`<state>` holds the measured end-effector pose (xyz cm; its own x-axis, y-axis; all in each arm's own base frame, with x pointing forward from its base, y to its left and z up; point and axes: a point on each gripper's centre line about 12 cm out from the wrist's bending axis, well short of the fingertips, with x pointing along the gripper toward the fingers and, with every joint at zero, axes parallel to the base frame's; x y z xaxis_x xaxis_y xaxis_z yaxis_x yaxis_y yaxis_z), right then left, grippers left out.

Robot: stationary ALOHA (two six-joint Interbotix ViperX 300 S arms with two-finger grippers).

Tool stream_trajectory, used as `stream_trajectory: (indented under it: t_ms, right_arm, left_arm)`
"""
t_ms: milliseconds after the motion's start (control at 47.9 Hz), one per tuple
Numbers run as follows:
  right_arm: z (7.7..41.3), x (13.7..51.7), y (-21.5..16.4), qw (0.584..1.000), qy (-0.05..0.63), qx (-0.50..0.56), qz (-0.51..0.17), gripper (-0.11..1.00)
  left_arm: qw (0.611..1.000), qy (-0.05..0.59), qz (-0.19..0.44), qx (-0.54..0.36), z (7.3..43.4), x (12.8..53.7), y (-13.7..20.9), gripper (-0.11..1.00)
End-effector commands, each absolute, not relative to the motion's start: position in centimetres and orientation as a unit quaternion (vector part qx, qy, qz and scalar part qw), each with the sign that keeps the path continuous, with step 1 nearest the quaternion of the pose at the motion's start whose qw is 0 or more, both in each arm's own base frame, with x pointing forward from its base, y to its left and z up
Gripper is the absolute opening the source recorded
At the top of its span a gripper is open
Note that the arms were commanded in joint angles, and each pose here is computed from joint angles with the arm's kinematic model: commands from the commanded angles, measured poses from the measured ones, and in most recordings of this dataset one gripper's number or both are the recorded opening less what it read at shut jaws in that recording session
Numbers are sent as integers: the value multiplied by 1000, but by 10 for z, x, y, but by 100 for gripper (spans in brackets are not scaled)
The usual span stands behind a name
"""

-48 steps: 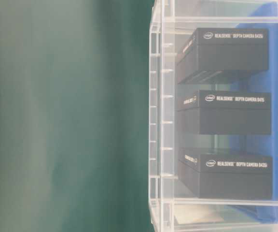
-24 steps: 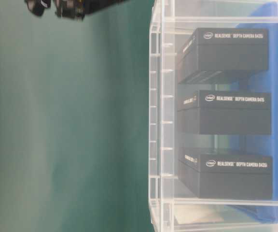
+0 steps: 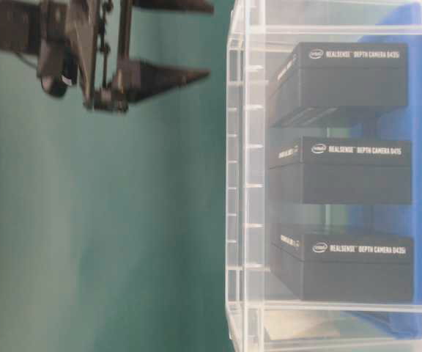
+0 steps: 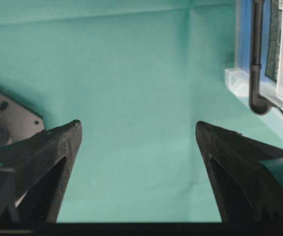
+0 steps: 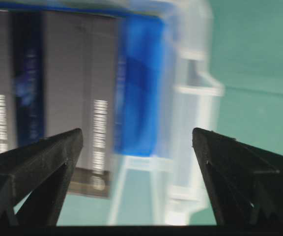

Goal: Take out the box from the case.
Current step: 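Open the right gripper and move it over the middle black box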

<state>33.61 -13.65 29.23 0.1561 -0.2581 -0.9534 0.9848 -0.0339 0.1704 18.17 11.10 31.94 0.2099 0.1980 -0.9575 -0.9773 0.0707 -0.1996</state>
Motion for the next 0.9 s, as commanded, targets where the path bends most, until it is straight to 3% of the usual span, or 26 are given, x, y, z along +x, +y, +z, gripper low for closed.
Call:
stream_trajectory:
  t_ms: [0,397,877]
  right_arm:
    - [306,351,-136,604,357,489,-518,95]
    - [301,413,-134,624,358,486,-496,95]
    - [298,453,-130,635,355,490,-480,95]
  left_arm:
    - [616,394,482,-483,324,182,113,96]
    - [619,391,480,-483,325,182,113,96]
    - [623,389,479,-482,325,183,113,96]
